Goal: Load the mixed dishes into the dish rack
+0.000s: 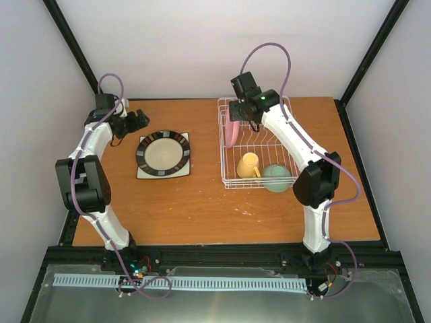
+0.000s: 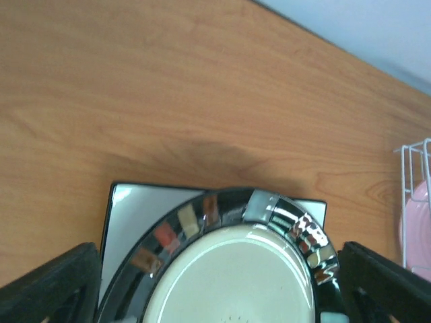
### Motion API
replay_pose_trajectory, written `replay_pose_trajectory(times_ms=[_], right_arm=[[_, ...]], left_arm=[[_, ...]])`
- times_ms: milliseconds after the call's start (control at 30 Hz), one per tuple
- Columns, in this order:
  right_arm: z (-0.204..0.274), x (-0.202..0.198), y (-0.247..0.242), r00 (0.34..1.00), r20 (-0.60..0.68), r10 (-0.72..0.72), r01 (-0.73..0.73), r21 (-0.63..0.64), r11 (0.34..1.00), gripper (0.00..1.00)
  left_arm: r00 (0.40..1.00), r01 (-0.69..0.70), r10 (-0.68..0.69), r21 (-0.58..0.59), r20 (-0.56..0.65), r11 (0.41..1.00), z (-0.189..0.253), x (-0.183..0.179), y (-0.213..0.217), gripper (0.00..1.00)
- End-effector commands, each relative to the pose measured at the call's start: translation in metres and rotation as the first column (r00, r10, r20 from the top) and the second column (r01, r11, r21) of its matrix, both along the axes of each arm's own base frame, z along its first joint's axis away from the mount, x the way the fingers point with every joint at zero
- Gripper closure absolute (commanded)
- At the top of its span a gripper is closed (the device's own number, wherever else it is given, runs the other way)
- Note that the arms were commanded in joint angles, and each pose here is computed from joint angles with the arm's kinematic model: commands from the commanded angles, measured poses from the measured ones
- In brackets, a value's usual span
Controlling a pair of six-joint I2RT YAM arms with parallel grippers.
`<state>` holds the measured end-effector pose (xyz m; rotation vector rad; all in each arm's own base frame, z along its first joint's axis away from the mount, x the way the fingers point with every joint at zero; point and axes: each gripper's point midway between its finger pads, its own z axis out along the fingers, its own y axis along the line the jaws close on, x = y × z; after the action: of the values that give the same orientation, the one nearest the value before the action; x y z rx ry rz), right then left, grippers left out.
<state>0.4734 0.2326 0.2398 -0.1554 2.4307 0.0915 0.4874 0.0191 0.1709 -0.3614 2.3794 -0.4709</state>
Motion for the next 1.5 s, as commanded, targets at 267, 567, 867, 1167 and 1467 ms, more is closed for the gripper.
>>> replay_pose_trajectory(times_ms=[267, 567, 867, 1167, 1467], right_arm=[[0.056, 0.004, -0.047, 0.985, 0.144, -0.093, 0.09, 0.028, 0.996, 0.32], [0.047, 0.006, -0.064, 0.987, 0.127, -0.094, 0.089, 0.043, 0.995, 0.32], [0.045, 0.001, -0.071, 0.988, 0.122, -0.095, 0.09, 0.05, 0.995, 0.32], [0.046, 0.001, -0.071, 0.988, 0.12, -0.096, 0.089, 0.063, 0.994, 0.32], [0.045, 0.0, -0.071, 0.989, 0.117, -0.094, 0.087, 0.061, 0.994, 0.32]], left_arm=[[0.988, 0.004, -0.017, -0.081, -0.156, 0.997, -0.05, -0.056, 0.016, 0.57], [0.974, 0.008, -0.017, -0.041, -0.225, 0.999, -0.076, -0.066, 0.025, 0.56], [0.963, 0.019, -0.031, -0.049, -0.268, 0.999, -0.1, -0.07, 0.024, 0.56], [0.958, 0.035, -0.055, -0.076, -0.28, 0.996, -0.115, -0.064, 0.021, 0.56], [0.955, 0.064, -0.09, -0.097, -0.283, 0.993, -0.124, -0.06, 0.017, 0.83]])
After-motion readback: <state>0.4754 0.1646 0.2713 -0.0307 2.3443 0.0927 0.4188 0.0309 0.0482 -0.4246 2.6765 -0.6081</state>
